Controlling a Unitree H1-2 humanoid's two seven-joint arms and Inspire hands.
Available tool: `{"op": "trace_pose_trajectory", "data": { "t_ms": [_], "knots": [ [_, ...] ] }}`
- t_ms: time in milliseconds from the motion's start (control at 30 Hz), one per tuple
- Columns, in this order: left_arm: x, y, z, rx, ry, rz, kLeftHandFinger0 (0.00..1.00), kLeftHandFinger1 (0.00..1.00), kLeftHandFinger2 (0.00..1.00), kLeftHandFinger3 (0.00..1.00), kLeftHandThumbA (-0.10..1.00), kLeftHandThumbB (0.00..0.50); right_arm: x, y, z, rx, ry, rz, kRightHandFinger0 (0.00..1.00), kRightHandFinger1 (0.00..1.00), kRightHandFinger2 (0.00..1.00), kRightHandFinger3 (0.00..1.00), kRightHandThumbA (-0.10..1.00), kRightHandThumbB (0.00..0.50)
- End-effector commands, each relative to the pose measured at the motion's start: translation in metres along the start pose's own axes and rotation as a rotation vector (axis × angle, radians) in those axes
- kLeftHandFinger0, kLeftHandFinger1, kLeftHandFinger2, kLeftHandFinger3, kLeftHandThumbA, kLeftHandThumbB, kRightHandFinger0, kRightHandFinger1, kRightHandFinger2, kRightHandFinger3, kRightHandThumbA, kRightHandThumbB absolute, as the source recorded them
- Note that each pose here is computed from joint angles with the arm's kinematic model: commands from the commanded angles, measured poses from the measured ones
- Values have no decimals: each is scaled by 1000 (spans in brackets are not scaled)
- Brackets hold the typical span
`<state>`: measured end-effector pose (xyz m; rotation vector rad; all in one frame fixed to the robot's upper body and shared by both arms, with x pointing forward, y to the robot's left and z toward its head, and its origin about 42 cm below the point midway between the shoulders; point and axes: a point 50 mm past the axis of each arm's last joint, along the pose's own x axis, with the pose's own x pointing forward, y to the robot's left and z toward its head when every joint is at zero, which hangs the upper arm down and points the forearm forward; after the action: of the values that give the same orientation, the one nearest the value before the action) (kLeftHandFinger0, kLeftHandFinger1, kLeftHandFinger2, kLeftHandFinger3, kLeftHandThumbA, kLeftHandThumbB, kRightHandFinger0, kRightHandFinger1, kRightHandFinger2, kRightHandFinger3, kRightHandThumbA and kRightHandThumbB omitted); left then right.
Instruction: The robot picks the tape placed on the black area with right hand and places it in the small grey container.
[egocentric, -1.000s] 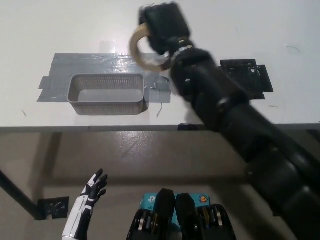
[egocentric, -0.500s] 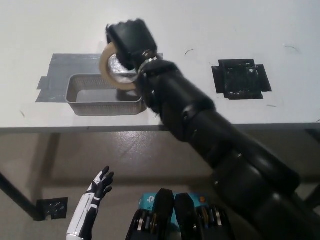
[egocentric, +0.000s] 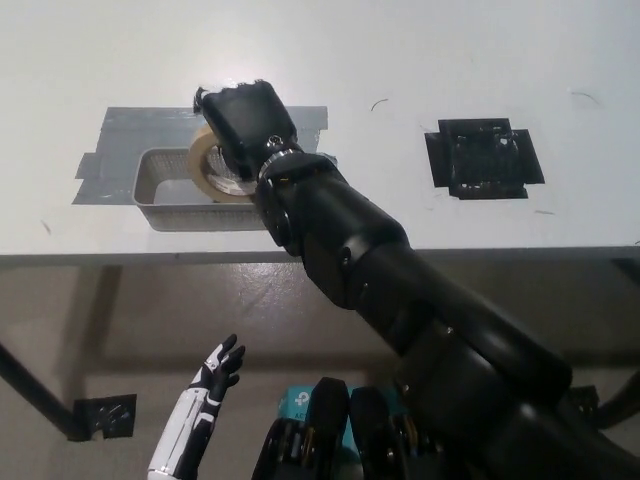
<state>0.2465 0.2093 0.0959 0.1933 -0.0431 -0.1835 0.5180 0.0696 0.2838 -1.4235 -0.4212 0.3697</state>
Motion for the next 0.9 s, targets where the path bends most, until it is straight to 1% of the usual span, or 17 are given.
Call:
{"op": "trace_pose_trajectory", "data": {
  "t_ms": [0, 33, 67, 133, 167, 233, 333, 367, 400, 467, 567, 633, 667, 733, 767, 833, 867],
  "knots": [
    [2, -1, 11, 18, -38, -4, 1000, 1000, 1000, 1000, 1000, 107, 7, -21, 17, 60, -30, -47, 978, 1000, 1000, 1000, 381, 403],
    [2, 0, 12, 19, -41, -2, 1000, 1000, 1000, 1000, 1000, 104, 7, -21, 16, 54, -27, -32, 1000, 1000, 1000, 1000, 501, 450],
    [4, 0, 12, 20, -44, -1, 1000, 1000, 1000, 1000, 1000, 105, 7, -21, 15, 47, -24, -23, 1000, 1000, 1000, 1000, 554, 475],
    [4, 2, 12, 9, -47, 1, 1000, 1000, 1000, 1000, 1000, 102, 8, -22, 14, 48, -19, 18, 1000, 1000, 1000, 1000, 607, 470],
    [5, 2, 13, 7, -48, 2, 1000, 1000, 1000, 1000, 1000, 101, 9, -23, 13, 48, -19, 25, 1000, 1000, 1000, 1000, 609, 469],
    [7, 3, 13, 17, -51, 1, 1000, 1000, 1000, 1000, 1000, 114, 9, -26, 10, 40, -28, 43, 1000, 1000, 1000, 1000, 650, 474],
    [8, 2, 14, 12, -54, 3, 1000, 1000, 1000, 1000, 1000, 111, 11, -32, 4, 62, -53, 111, 1000, 1000, 1000, 1000, 672, 483],
    [8, 2, 13, 9, -57, 3, 1000, 1000, 1000, 1000, 1000, 105, 11, -33, 3, 87, -63, 127, 1000, 1000, 1000, 1000, 659, 490],
    [8, 3, 13, 1, -57, 0, 1000, 1000, 1000, 1000, 1000, 116, 12, -37, 1, 129, -83, 157, 1000, 1000, 1000, 1000, 660, 487],
    [10, 3, 14, 0, -56, 4, 1000, 1000, 1000, 1000, 1000, 126, 10, -50, 0, 160, -172, 204, 1000, 1000, 1000, 1000, 708, 500],
    [13, 10, 15, 9, -59, 9, 1000, 1000, 1000, 1000, 1000, 136, -5, -73, 2, 195, -277, 277, 1000, 1000, 1000, 1000, 723, 500],
    [15, 13, 15, 10, -63, 12, 1000, 1000, 1000, 1000, 1000, 121, -30, -94, -3, 193, -338, 354, 1000, 1000, 1000, 1000, 738, 500],
    [17, 14, 14, 9, -63, 14, 1000, 1000, 1000, 1000, 1000, 127, -45, -107, -8, 157, -359, 406, 1000, 1000, 1000, 1000, 738, 500],
    [18, 16, 13, 6, -65, 16, 1000, 1000, 1000, 1000, 992, 130, -58, -122, -15, 138, -373, 459, 1000, 1000, 1000, 1000, 726, 500],
    [19, 16, 13, 3, -67, 19, 1000, 1000, 1000, 1000, 986, 124, -64, -131, -21, 128, -378, 487, 1000, 1000, 1000, 1000, 732, 500],
    [19, 17, 14, 5, -67, 17, 1000, 1000, 1000, 1000, 983, 98, -74, -146, -26, 139, -369, 513, 1000, 1000, 1000, 1000, 701, 500],
    [19, 17, 14, 6, -68, 14, 1000, 1000, 1000, 1000, 983, 96, -77, -151, -28, 144, -367, 520, 1000, 1000, 1000, 1000, 700, 500]
  ]
}}
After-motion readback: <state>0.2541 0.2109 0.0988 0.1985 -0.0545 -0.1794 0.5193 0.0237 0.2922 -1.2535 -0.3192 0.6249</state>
